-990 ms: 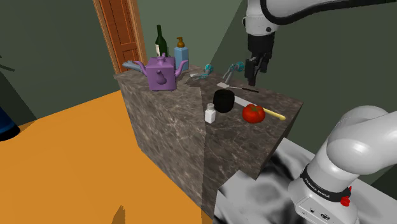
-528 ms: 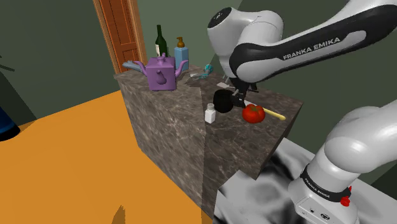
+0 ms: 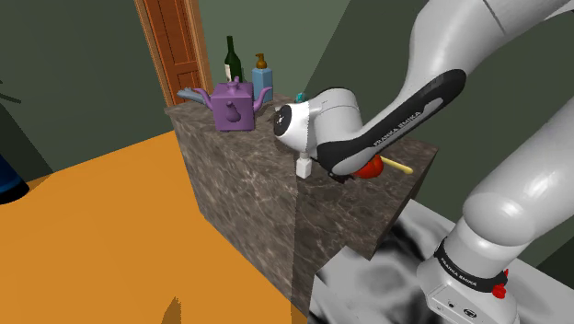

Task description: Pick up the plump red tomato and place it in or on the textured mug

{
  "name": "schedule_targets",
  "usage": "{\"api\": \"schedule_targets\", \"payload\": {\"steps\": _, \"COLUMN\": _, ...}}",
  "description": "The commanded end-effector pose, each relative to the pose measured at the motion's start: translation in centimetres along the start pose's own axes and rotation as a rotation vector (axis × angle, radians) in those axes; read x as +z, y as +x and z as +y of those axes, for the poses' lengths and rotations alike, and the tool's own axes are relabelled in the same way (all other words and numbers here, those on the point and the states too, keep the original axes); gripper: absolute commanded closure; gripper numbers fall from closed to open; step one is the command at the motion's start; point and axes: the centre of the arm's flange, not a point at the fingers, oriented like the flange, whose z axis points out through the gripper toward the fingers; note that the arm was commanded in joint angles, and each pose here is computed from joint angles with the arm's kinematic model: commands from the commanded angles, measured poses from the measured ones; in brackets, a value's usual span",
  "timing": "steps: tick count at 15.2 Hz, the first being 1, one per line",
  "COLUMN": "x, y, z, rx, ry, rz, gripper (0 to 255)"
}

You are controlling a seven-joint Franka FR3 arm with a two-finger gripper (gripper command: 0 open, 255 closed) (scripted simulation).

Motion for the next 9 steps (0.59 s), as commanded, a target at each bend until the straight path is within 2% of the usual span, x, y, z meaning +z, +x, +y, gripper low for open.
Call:
{"api": "schedule_targets", "payload": {"steps": 1, "x": 1.2, "y": 0.2, "z": -0.7, "rx": 0.004, "ry": -0.021, "rz": -0.003, "gripper": 0}}
{"api": "schedule_targets", "payload": {"steps": 6, "x": 3.8, "y": 0.2, "z": -0.6, "rx": 0.004, "ry": -0.021, "rz": -0.003, "gripper": 0}}
{"api": "schedule_targets", "payload": {"steps": 9, "x": 4.1, "y": 0.2, "z": -0.6, "rx": 0.004, "ry": -0.021, "rz": -0.003, "gripper": 0}}
